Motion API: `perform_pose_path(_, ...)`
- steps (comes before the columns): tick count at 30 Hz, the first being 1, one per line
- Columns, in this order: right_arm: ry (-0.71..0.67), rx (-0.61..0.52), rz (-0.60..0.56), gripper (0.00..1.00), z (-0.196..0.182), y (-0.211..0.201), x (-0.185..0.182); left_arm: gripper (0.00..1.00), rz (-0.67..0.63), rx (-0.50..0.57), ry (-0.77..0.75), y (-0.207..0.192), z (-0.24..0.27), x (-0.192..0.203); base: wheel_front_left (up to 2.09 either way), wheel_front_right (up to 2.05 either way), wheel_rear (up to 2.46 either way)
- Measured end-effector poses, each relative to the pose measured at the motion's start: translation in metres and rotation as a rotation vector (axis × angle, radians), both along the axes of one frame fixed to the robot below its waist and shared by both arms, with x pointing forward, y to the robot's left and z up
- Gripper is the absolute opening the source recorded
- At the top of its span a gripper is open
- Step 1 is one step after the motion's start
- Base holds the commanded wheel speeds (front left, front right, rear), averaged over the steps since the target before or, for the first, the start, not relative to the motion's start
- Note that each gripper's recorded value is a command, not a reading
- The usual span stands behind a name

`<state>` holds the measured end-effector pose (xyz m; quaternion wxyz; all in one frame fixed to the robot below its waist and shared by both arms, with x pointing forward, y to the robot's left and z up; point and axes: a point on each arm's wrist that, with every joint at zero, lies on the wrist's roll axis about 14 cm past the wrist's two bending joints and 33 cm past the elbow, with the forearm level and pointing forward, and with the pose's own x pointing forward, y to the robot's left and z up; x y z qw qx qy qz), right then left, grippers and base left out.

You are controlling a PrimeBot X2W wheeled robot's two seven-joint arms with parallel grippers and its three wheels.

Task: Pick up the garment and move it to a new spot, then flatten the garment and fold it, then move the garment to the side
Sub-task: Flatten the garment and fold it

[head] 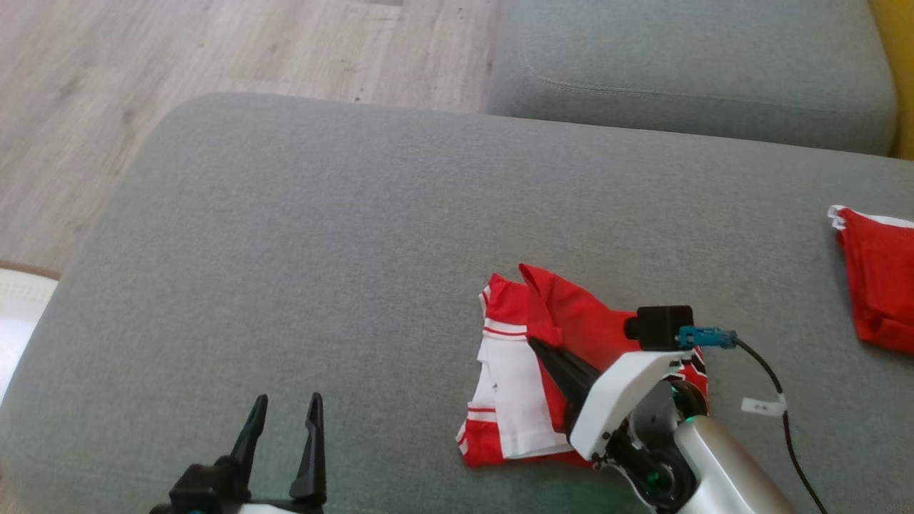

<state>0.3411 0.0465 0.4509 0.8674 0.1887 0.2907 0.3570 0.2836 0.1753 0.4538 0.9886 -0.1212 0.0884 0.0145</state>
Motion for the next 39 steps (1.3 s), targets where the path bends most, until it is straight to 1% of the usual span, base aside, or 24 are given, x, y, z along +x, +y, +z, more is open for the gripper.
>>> perform_pose_path(5,0.030,-0.011,0.032,0.00,-0.011,0.012,0.002,1.00,0.024,-0.012,0.008,0.002,-0.003,-0.004,0.00,0.00,0.00)
perform_pose_path(6,0.036,-0.013,0.040,0.04,-0.013,0.015,0.001,1.00,0.027,-0.013,0.011,0.002,-0.004,-0.004,0.00,0.00,0.00)
perform_pose_path(7,0.043,-0.015,0.050,0.18,-0.015,0.017,-0.001,1.00,0.030,-0.013,0.013,0.003,-0.004,-0.005,0.00,0.00,0.00)
perform_pose_path(8,0.051,-0.016,0.060,0.42,-0.016,0.020,-0.002,1.00,0.033,-0.013,0.016,0.003,-0.005,-0.005,0.00,0.00,0.00)
perform_pose_path(9,0.056,-0.013,0.073,1.00,-0.017,0.024,-0.004,1.00,0.036,-0.011,0.019,0.004,-0.006,-0.006,0.00,0.00,0.00)
perform_pose_path(17,0.007,0.038,0.087,1.00,0.000,0.038,0.002,1.00,0.026,-0.024,0.015,-0.001,-0.006,-0.004,0.00,0.00,0.00)
perform_pose_path(22,-0.062,0.070,0.033,1.00,0.016,0.032,0.018,1.00,0.010,-0.030,0.008,-0.006,-0.004,0.000,0.00,0.00,0.00)
perform_pose_path(25,-0.161,0.049,-0.042,1.00,0.027,0.016,0.040,1.00,-0.003,-0.027,0.002,-0.009,-0.003,0.003,0.00,0.00,0.00)
perform_pose_path(28,-0.279,-0.007,-0.128,1.00,0.039,-0.010,0.064,1.00,-0.020,-0.015,-0.009,-0.012,0.000,0.006,0.00,0.00,0.00)
perform_pose_path(32,-0.384,-0.077,-0.231,1.00,0.051,-0.046,0.084,1.00,-0.043,-0.009,-0.024,-0.017,0.004,0.012,0.00,0.00,0.00)
perform_pose_path(35,-0.433,-0.120,-0.307,1.00,0.054,-0.076,0.088,1.00,-0.058,-0.003,-0.044,-0.020,0.010,0.019,0.00,0.00,0.00)
perform_pose_path(39,-0.447,-0.197,-0.382,1.00,0.041,-0.112,0.074,1.00,-0.076,-0.004,-0.060,-0.026,0.015,0.024,0.00,0.00,0.00)
